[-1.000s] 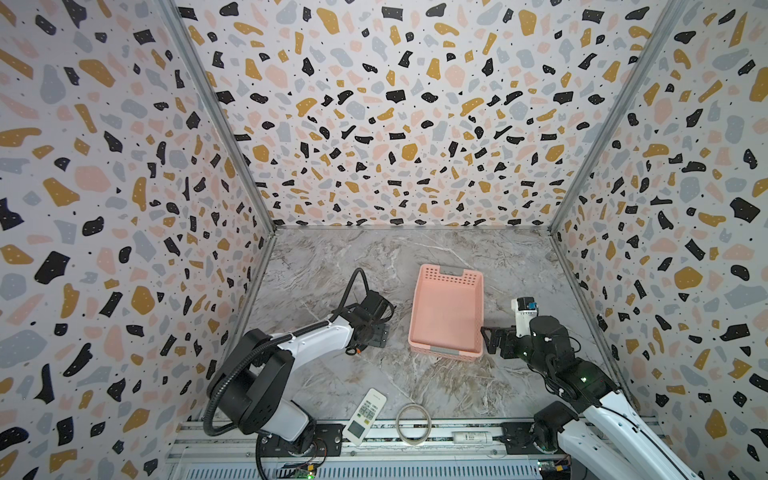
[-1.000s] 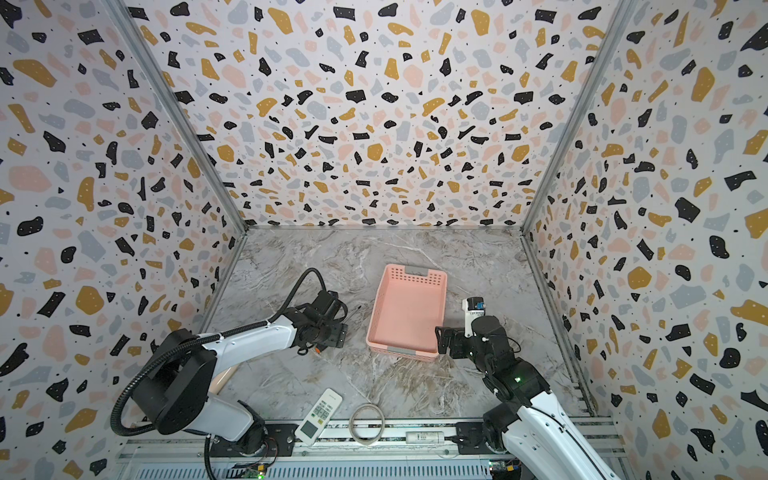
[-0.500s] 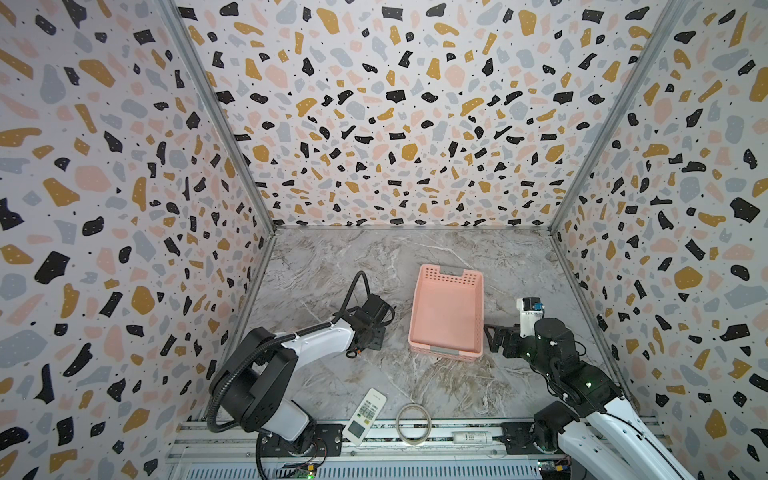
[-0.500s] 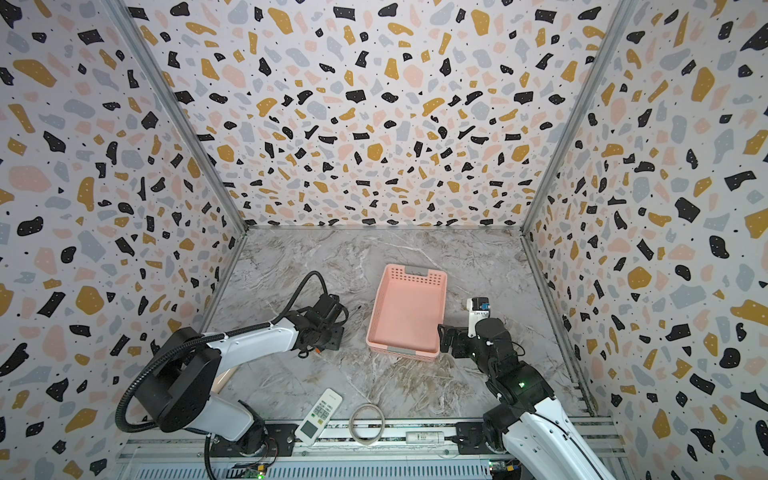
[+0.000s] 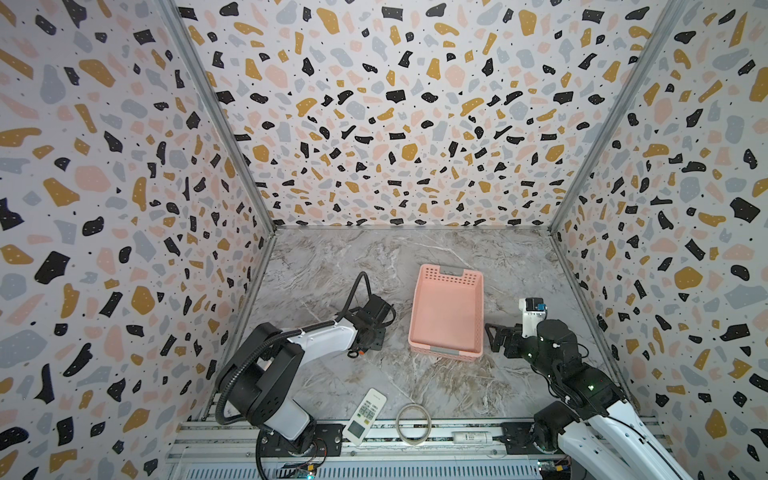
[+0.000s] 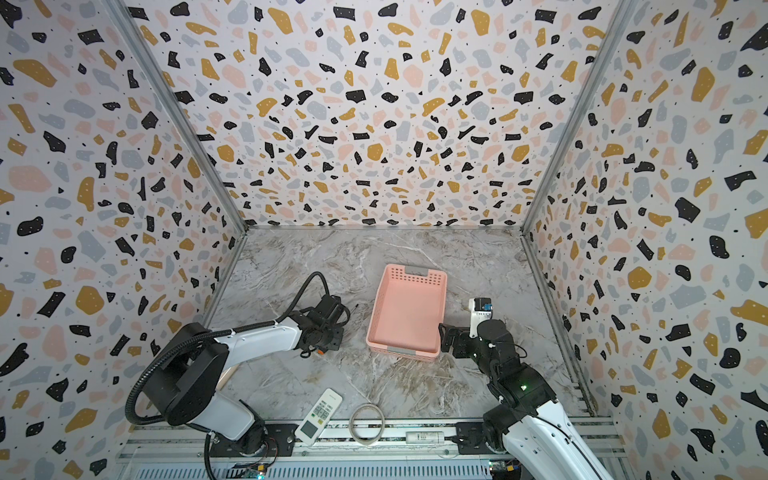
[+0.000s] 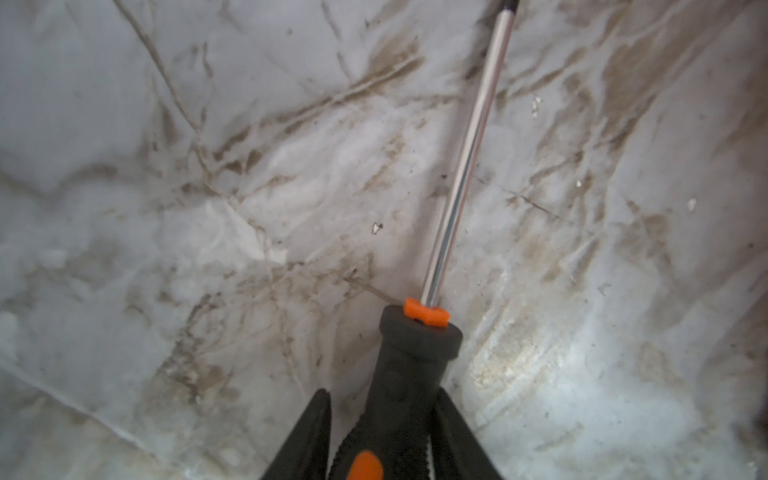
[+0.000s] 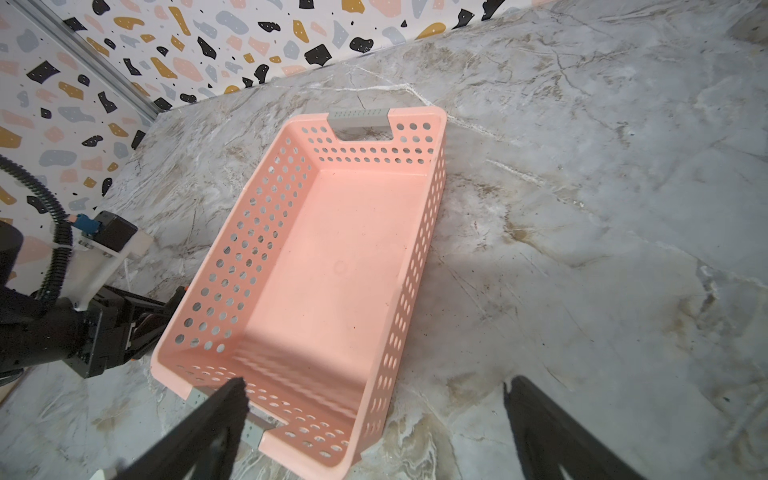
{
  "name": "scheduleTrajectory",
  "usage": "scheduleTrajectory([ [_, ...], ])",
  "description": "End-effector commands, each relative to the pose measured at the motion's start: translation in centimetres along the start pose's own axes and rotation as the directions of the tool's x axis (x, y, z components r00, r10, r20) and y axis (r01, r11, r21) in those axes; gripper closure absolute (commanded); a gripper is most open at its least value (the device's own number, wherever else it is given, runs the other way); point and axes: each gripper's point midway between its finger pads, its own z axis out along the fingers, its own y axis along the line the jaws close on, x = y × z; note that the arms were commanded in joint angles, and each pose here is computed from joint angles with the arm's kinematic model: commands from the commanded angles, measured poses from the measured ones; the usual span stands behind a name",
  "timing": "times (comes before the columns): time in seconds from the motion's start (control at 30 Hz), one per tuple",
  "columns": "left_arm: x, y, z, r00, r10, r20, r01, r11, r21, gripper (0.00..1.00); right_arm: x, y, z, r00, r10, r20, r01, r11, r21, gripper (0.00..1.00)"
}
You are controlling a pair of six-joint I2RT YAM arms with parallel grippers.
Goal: Put the screwdriver in the bin
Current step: 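Close the left gripper on the screwdriver handle and lift it, then carry the screwdriver with the left gripper over the pink basket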
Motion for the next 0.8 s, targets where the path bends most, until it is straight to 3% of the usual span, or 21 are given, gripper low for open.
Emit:
scheduleTrajectory([
  [0.0,0.6,-0.1,0.2,1.0,0.007,-0.021,-0.008,1.0,-0.002,0.75,0.1,-0.3,-0.2,1.0,0.005,0.01,-0.006,1.0,0.012,0.01],
  [0.37,-0.8,0.3,-2.2,0.999,-0.018,0.041,0.018,1.0,0.001,0.88,0.1,-0.3,-0.1,1.0,-0.002,0.014,0.002,1.0,0.009,0.01],
  [0.77,-6.8,-0.2,-11.4,0.964,-0.096,0.25,0.073,0.992,0.099,0.94,0.0,0.1,-0.3,1.0,0.001,0.02,0.0,1.0,-0.016,0.01],
])
